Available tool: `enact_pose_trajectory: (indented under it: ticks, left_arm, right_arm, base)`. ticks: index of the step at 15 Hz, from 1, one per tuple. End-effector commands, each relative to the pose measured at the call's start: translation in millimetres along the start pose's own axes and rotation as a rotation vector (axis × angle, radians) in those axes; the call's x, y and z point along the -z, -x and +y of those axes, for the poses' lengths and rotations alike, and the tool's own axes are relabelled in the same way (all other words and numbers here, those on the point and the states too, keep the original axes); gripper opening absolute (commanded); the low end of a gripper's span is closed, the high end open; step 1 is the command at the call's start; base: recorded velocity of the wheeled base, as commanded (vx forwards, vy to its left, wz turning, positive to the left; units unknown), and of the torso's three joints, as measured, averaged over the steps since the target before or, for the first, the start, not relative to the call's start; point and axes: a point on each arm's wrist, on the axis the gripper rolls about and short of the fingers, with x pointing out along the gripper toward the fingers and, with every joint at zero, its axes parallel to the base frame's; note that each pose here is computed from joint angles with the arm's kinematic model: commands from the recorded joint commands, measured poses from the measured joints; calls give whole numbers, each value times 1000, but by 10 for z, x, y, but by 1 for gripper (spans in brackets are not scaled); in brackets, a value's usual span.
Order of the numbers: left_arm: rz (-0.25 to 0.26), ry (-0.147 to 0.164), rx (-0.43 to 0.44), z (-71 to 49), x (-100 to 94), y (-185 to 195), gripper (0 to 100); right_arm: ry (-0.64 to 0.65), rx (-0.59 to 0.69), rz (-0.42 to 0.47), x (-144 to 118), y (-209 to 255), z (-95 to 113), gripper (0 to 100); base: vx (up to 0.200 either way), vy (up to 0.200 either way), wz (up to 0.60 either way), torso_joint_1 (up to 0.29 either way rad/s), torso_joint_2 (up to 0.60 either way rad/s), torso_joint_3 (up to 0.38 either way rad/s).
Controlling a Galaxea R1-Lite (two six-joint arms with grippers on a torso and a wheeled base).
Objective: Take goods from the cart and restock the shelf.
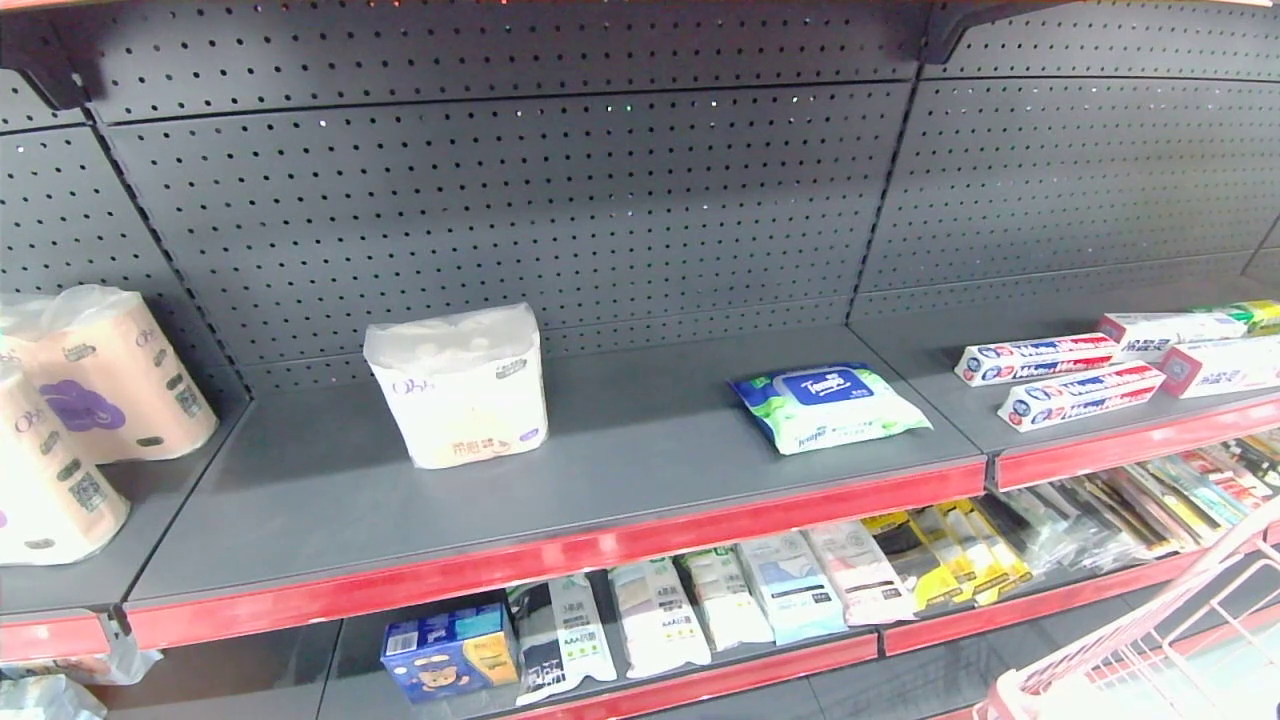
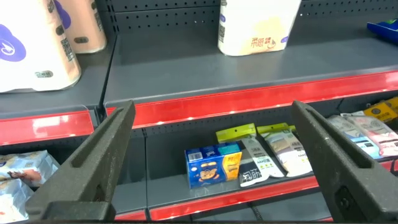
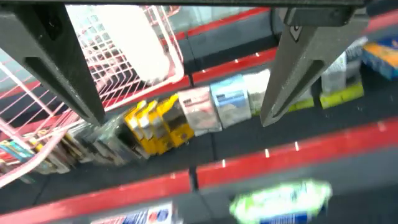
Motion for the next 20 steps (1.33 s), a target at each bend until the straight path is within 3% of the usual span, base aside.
enact_pose_trajectory:
  ticks: [1,4,6,8,10,12,17,20]
  left_arm:
    - [0,-1,-1,0,0,0,100]
    - [0,-1,0,0,0,0,100]
    - [0,-1,0,0,0,0,100]
    - [0,-1,0,0,0,0,100]
    - [0,-1,0,0,0,0,100]
    - [0,-1,-1,0,0,0,100]
    - [0,-1,0,0,0,0,100]
    - [0,-1,0,0,0,0,100]
  right_arm:
    - [3,145,205,-1430,-1054,-140,100]
    - [138,179,734,-626,-1459,-428,100]
    - [196,151,865,-280,-1560,-529,100]
    - [201,146,909,-146,-1646,-594,100]
    - [271,143,1015,200,-1817,-818,100]
    - [321,93,1038,438,-1866,-883,100]
    - [440,-108,1039,558,-1869,-937,100]
    - [455,-174,1040,597,-1977,-816,100]
  base:
    - [0,0,0,0,0,0]
    - [0,0,0,0,0,0]
    - [0,0,0,0,0,0]
    - [0,0,0,0,0,0]
    - [0,0,0,0,0,0]
    - [0,0,0,0,0,0]
    - [0,0,0,0,0,0]
    - [0,0,0,0,0,0]
